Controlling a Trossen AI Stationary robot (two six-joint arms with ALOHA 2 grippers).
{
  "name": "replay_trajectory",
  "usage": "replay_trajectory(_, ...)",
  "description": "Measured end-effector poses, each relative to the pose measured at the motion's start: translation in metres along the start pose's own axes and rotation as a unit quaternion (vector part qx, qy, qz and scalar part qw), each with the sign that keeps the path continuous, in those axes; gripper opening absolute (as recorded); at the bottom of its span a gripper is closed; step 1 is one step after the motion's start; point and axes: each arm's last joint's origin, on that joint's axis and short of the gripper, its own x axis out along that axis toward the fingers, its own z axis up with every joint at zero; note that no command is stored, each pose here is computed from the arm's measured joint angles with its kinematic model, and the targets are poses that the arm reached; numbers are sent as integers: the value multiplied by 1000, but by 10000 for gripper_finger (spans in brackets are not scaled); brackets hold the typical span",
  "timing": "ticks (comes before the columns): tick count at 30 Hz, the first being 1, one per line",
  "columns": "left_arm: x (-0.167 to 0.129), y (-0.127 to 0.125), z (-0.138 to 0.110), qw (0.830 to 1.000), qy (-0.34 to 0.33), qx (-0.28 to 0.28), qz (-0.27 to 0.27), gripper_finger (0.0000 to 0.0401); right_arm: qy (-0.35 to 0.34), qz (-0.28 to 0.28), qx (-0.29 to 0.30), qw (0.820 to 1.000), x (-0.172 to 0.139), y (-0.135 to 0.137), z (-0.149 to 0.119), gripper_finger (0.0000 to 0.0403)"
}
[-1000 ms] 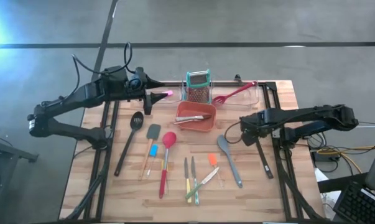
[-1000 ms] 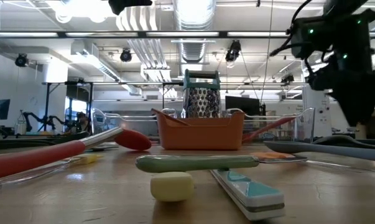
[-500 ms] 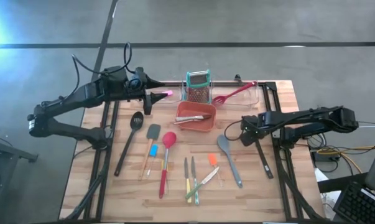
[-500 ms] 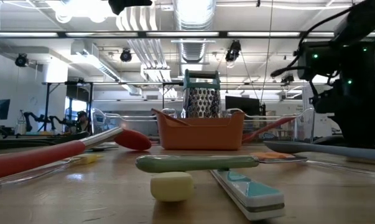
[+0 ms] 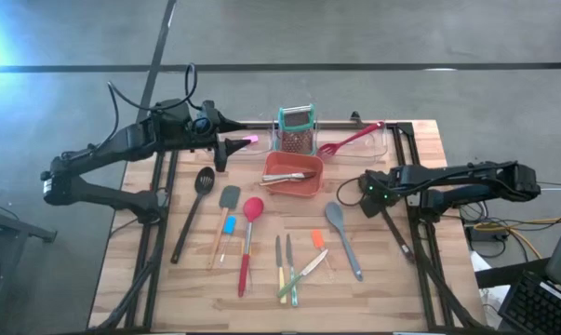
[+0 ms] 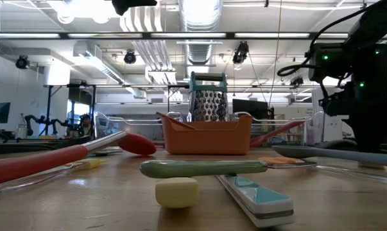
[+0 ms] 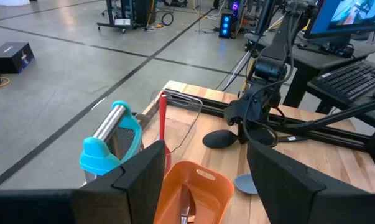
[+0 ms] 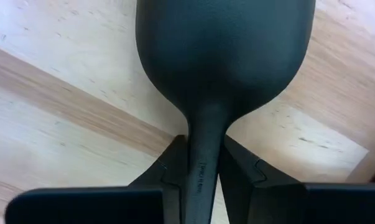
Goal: Pick & Place Kitchen Items
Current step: Put the right black serving spoon into the right transparent bin
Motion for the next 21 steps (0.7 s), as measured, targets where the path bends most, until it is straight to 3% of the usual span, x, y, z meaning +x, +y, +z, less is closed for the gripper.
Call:
replay_trajectory(7,0,0,0,1000,0,0,0,233,6,40,7,999,-19,-1,-2,51)
replay_trajectory(13,0,0,0,1000,0,1,0,233,-73,125,13,989,-71,3,7,51)
replay_trajectory(17,0,0,0,1000,0,1,0,233,-178,167,30,969,-116,1,13,51)
replay_trajectory(21,0,0,0,1000,0,1,0,233,-319,189,34,928,-166,-7,18,51)
